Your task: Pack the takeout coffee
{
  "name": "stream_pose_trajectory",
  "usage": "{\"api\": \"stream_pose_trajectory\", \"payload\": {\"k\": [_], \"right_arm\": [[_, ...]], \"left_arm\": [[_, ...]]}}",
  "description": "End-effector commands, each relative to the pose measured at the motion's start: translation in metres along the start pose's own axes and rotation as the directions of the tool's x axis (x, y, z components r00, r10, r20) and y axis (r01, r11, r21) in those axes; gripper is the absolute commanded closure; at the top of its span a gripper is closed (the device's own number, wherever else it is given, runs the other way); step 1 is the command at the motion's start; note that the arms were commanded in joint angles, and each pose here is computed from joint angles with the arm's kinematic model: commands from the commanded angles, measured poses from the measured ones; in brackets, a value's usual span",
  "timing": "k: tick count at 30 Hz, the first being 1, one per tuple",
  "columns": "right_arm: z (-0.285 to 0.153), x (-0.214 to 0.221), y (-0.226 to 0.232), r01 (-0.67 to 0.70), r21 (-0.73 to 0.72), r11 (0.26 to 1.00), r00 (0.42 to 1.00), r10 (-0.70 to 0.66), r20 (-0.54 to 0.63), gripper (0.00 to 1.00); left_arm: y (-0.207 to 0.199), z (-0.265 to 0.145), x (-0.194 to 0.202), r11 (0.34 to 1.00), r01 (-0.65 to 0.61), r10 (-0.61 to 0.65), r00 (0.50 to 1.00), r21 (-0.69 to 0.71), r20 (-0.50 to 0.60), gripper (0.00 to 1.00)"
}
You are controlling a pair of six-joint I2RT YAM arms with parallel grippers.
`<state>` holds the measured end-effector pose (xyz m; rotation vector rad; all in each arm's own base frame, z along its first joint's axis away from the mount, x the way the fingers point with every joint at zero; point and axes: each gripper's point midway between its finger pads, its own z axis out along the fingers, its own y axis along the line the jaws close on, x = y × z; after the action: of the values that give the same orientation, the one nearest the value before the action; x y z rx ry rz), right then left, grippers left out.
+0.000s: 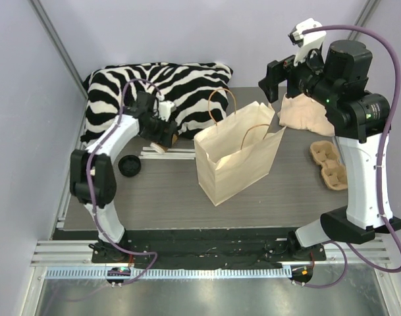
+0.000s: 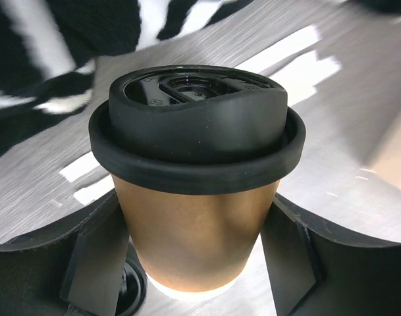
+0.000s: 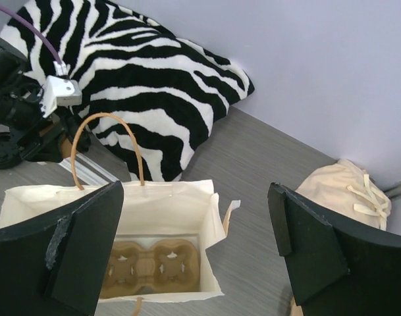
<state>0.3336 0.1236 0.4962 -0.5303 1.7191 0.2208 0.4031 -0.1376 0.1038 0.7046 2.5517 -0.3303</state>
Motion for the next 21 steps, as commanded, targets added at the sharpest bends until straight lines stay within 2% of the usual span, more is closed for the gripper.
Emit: {"api": "stream_pose_trajectory", "payload": {"k": [1,3,5,7,10,12,14,15,17,18,19,21], "right_arm": [[-0.007,-0.04,0.007,-0.06,-0.045,0.997,0.988,0.065,0.142,0.0],[-0.006,-0.052,0.017,-0.081,-0.107,0.991,0.978,0.1,0.182,0.0],[-0.005,-0.063,0.029,-0.129,-0.181,0.975,0.966,0.165,0.201,0.0],[-0.004,-0.071,0.049,-0.159,-0.299,0.941,0.953,0.226,0.203,0.0],[0.002,-0.073,0.078,-0.222,-0.469,0.855,0.935,0.323,0.147,0.06],[0.008,-0.075,0.097,-0.261,-0.55,0.794,0.919,0.378,0.11,0.14],[0.017,-0.073,0.116,-0.266,-0.611,0.745,0.92,0.386,0.07,0.17],[0.015,-0.074,0.135,-0.225,-0.651,0.725,0.932,0.355,0.073,0.19],[0.021,-0.063,0.158,-0.179,-0.69,0.702,0.955,0.292,0.049,0.21],[0.018,-0.06,0.175,-0.071,-0.72,0.69,0.973,0.206,0.102,0.24],[0.014,-0.054,0.187,-0.026,-0.75,0.661,0.98,0.165,0.111,0.25],[0.015,-0.042,0.199,0.049,-0.755,0.654,0.987,0.087,0.139,0.27]], "left_arm": [[-0.021,-0.077,-0.046,0.996,-0.011,-0.013,0.961,0.086,0.277,0.3],[-0.032,-0.114,-0.05,0.991,-0.036,-0.017,0.923,0.131,0.385,0.3],[-0.051,-0.147,-0.061,0.972,-0.102,-0.022,0.857,0.211,0.515,0.28],[-0.066,-0.191,-0.062,0.959,-0.203,0.021,0.75,0.199,0.662,0.27],[-0.096,-0.237,-0.048,0.925,-0.362,0.144,0.608,0.111,0.781,0.24],[-0.108,-0.257,-0.035,0.911,-0.411,0.209,0.542,0.04,0.814,0.24],[-0.118,-0.265,-0.024,0.89,-0.454,0.241,0.522,0.027,0.818,0.26],[-0.124,-0.265,-0.012,0.868,-0.496,0.283,0.519,0.015,0.807,0.25],[-0.139,-0.28,0.002,0.827,-0.562,0.332,0.47,-0.013,0.818,0.26],[-0.142,-0.278,0.011,0.808,-0.589,0.367,0.461,-0.031,0.808,0.27],[-0.149,-0.287,0.019,0.786,-0.615,0.396,0.427,-0.061,0.813,0.28],[-0.156,-0.283,0.037,0.738,-0.67,0.448,0.398,-0.08,0.801,0.29]]}}
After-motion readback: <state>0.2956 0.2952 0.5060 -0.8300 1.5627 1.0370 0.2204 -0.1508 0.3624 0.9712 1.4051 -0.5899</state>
